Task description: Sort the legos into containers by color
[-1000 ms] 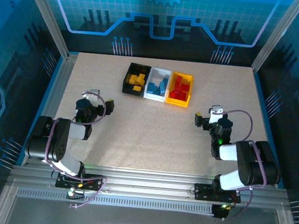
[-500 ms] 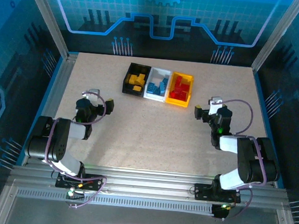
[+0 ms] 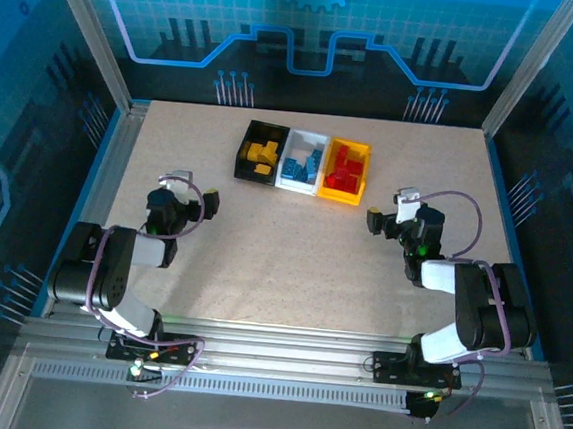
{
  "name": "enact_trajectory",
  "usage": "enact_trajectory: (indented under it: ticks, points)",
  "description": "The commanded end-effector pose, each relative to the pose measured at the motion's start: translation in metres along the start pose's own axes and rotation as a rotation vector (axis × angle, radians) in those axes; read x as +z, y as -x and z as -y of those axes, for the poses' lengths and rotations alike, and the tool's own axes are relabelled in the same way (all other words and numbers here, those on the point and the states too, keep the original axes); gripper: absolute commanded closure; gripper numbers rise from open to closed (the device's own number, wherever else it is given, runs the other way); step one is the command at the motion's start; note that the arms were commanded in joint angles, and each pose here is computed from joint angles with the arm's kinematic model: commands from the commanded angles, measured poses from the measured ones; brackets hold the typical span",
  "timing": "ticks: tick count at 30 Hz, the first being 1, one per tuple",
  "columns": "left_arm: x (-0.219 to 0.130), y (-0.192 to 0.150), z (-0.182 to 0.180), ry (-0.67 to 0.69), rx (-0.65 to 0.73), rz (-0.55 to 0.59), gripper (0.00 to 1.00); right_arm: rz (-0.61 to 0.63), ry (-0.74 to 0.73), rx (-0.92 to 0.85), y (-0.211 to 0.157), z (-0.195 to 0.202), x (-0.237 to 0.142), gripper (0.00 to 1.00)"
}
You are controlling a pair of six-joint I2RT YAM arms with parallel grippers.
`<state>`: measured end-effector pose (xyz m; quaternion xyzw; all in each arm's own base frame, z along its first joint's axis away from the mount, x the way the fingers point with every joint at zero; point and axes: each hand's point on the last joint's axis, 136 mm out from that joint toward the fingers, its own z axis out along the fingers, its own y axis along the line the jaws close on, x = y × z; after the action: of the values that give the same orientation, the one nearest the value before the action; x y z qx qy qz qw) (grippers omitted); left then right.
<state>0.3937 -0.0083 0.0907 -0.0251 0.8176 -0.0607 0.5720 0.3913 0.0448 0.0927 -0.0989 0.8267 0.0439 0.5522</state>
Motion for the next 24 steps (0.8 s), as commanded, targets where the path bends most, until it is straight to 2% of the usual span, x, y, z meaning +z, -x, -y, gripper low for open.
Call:
enact_trajectory:
  ticks: [1, 4, 24]
  points:
    - [0.0028, 0.0066, 0.0006, 0.013, 0.032, 0.014, 0.01, -0.008, -0.062, 0.021, 0.0014, 0.0136, 0.0025, 0.00]
    - [0.0028, 0.0071, -0.0054, 0.053, 0.025, 0.020, 0.01, -0.006, -0.065, 0.016, 0.0019, 0.0128, 0.0027, 0.00]
    - [0.0024, 0.0071, -0.0053, 0.054, 0.025, 0.021, 0.01, -0.008, -0.067, 0.016, 0.0016, 0.0130, 0.0027, 0.00]
